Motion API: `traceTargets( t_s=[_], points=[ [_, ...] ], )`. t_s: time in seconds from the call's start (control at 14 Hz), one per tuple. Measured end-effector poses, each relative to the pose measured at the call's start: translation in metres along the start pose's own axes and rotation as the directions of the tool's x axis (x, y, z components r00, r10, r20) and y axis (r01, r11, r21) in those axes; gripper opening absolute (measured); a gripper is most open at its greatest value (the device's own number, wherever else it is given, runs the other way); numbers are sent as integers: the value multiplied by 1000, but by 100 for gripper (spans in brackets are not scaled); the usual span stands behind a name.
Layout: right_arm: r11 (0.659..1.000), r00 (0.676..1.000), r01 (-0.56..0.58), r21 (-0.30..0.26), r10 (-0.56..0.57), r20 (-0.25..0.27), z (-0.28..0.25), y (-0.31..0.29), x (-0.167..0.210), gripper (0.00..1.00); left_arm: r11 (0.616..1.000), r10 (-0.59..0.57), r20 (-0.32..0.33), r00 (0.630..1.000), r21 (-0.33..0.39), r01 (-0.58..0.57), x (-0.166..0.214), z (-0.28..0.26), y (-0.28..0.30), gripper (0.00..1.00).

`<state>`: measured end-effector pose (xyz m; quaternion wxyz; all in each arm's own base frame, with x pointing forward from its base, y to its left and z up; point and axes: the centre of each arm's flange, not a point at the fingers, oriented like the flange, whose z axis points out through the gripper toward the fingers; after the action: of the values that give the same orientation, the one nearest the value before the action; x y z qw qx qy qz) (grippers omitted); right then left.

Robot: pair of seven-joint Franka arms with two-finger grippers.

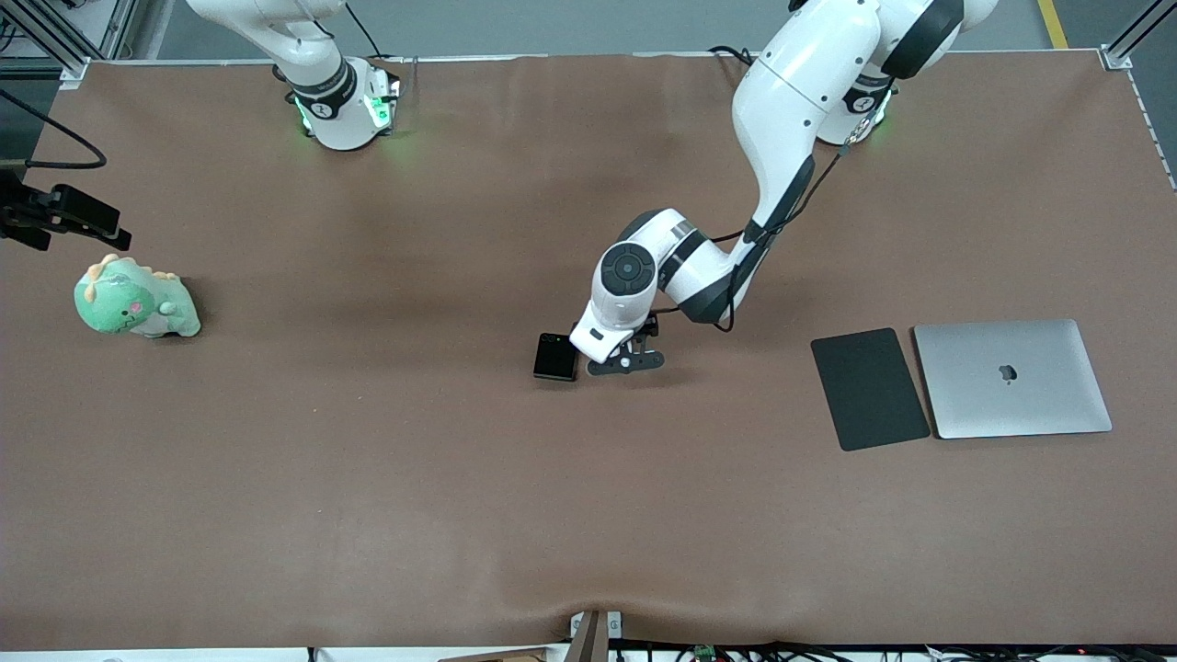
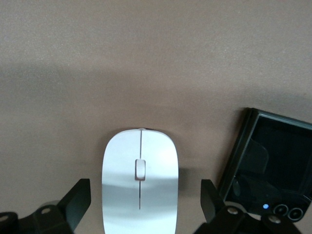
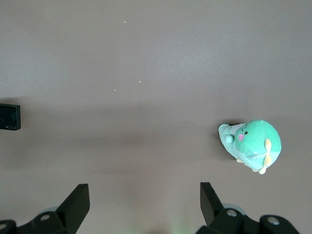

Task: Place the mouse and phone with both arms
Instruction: 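Close the left gripper on the mouse while the right gripper reaches the phone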

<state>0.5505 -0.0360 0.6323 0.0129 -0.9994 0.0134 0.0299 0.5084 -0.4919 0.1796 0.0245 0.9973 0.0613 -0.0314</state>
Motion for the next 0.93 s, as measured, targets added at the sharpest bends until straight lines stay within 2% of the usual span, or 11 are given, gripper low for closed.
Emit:
traceTargets(
  t_s=[0.14, 0.21, 0.36, 0.93],
  points=[
    [1000, 1000, 0, 0, 0, 0, 0, 0, 0, 100, 1000, 4, -4, 1000, 4, -4, 0, 0, 0, 97],
    [1000, 1000, 0, 0, 0, 0, 0, 0, 0, 100, 1000, 5, -5, 1000, 6, -5, 0, 1, -1, 91],
    [1000, 1000, 0, 0, 0, 0, 0, 0, 0, 100, 1000, 5, -3, 1000, 8, -5, 0, 3, -1, 87],
    [1000, 1000, 2, 0, -2, 0, 0, -1, 0, 100, 1000, 4, -1, 1000, 10, -4, 0, 5, -1, 72]
  ],
)
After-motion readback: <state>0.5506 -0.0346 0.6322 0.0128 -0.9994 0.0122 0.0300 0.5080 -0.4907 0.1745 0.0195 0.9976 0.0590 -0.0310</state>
